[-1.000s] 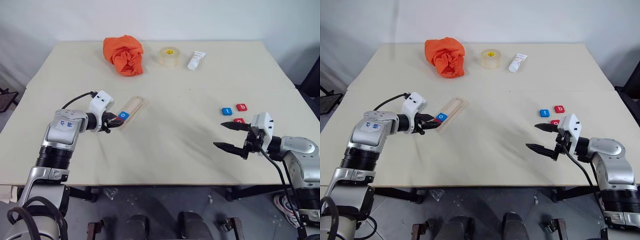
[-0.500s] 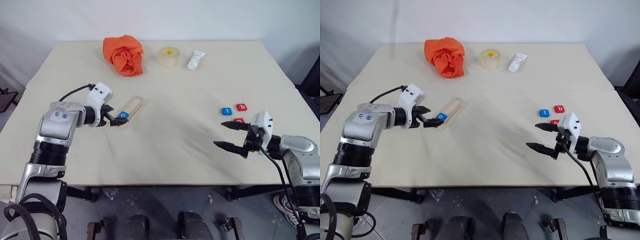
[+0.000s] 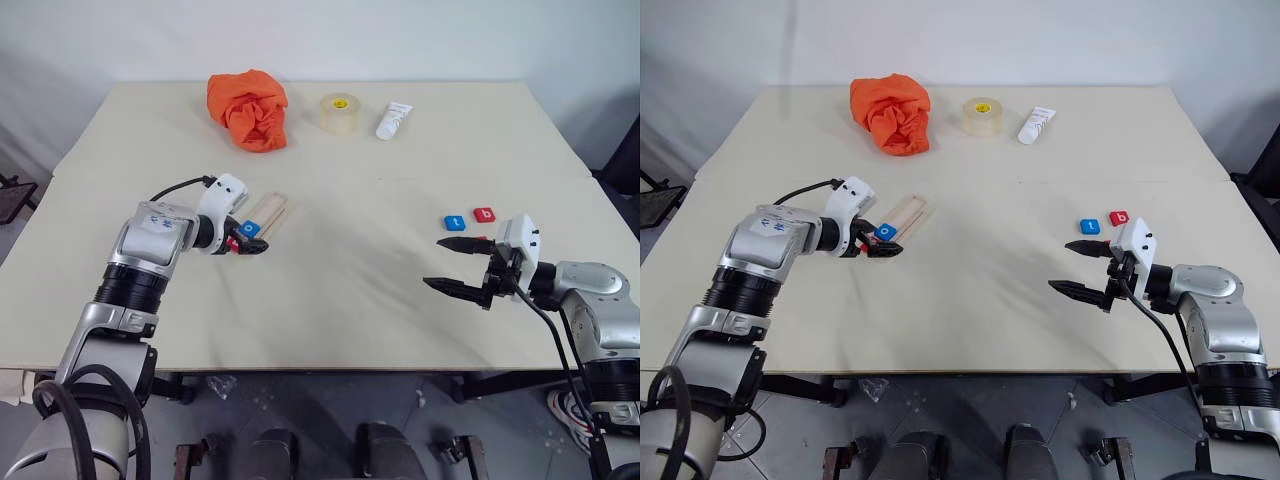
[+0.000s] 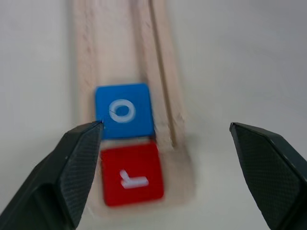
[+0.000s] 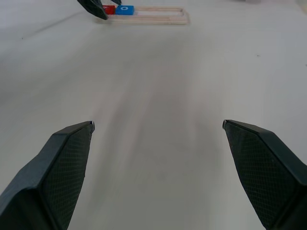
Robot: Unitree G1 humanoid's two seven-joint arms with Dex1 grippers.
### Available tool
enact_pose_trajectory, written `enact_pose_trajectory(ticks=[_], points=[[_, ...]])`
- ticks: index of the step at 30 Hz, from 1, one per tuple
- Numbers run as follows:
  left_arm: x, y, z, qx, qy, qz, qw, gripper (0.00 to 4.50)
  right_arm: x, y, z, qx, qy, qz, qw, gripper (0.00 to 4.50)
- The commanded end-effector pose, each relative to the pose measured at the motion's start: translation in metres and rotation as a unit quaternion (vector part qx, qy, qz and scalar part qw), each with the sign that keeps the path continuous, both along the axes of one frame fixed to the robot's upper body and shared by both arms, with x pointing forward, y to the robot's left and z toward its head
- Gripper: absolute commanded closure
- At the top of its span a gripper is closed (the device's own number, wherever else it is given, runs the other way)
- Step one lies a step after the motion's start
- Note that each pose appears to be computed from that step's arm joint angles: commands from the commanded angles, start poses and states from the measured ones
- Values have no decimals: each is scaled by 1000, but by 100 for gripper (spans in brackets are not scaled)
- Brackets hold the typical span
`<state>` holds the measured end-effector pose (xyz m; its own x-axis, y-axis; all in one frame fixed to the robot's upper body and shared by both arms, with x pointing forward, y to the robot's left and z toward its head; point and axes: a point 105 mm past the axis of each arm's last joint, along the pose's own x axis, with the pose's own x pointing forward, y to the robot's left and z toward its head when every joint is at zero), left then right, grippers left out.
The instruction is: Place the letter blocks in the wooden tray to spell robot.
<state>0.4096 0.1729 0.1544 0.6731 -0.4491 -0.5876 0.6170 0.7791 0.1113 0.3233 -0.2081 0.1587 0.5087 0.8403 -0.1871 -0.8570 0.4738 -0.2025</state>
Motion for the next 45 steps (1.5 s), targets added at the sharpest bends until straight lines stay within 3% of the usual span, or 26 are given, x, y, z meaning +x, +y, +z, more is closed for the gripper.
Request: enact_pose_trajectory(ticks=[1, 23, 45], points=[[7, 5, 0, 13, -10, 14, 1000, 3, -1, 0, 7, -1, -14, 5, 1000, 0], [-1, 5, 45, 27, -61, 22, 997, 3, -4, -2, 9, -6, -14, 6, 1000, 0], [-5, 31, 15, 33, 2, 80, 996, 3, -1, -1, 11, -10, -13, 11, 1000, 0]])
